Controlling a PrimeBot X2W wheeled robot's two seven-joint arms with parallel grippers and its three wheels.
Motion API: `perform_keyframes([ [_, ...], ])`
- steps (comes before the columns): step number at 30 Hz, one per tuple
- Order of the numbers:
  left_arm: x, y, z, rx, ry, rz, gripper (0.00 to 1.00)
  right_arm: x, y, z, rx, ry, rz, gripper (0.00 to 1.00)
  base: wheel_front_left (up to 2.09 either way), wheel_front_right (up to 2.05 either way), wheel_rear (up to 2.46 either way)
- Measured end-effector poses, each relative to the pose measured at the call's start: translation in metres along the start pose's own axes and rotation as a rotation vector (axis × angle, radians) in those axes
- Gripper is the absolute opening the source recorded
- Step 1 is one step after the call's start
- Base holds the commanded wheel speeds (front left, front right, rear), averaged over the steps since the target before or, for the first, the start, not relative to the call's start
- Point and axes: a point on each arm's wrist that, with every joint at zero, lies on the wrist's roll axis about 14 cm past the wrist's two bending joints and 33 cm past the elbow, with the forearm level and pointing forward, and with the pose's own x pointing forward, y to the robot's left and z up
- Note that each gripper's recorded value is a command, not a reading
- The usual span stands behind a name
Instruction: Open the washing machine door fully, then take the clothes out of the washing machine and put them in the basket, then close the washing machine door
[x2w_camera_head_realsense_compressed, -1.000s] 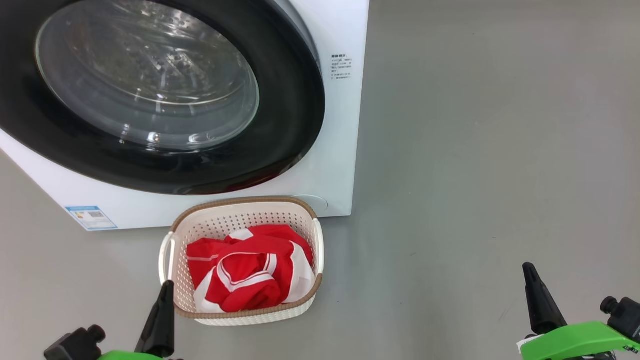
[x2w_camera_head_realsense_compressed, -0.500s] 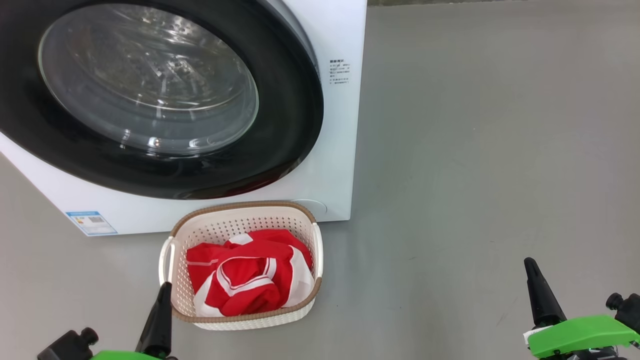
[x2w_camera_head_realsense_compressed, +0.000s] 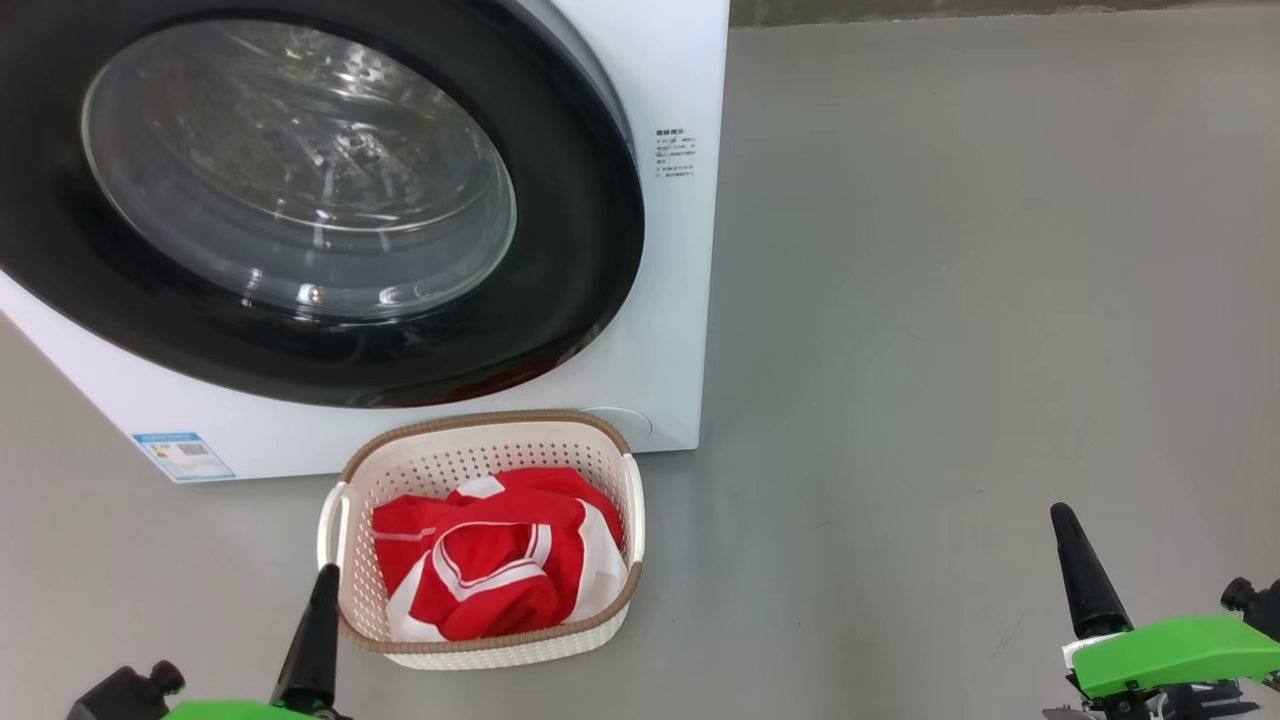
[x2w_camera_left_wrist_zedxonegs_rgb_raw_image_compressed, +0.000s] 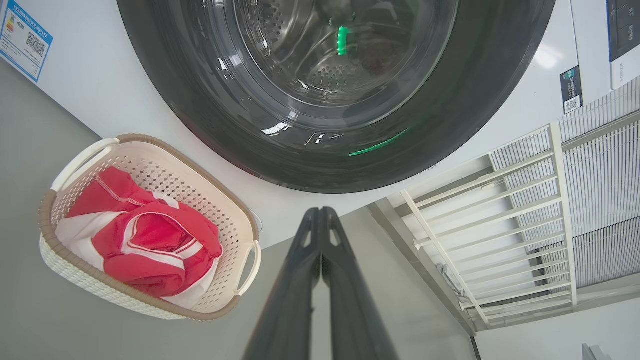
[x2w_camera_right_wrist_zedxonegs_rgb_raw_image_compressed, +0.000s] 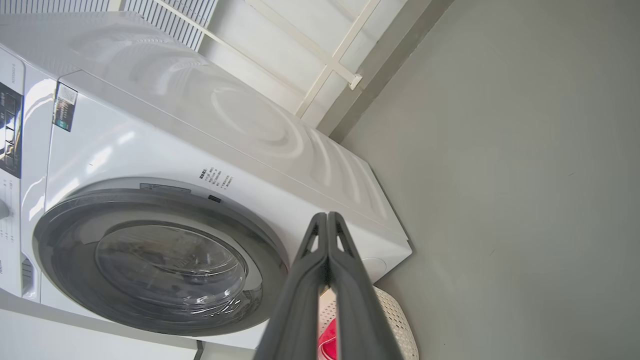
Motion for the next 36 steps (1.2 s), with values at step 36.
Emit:
perform_keyframes([
  [36,0.001,-0.015,0.007,-0.387,0.021,-0.046,0.0,0.002,0.019,0.012,0.347,0.011,0.059,0.0,0.0,0.0,0.0],
])
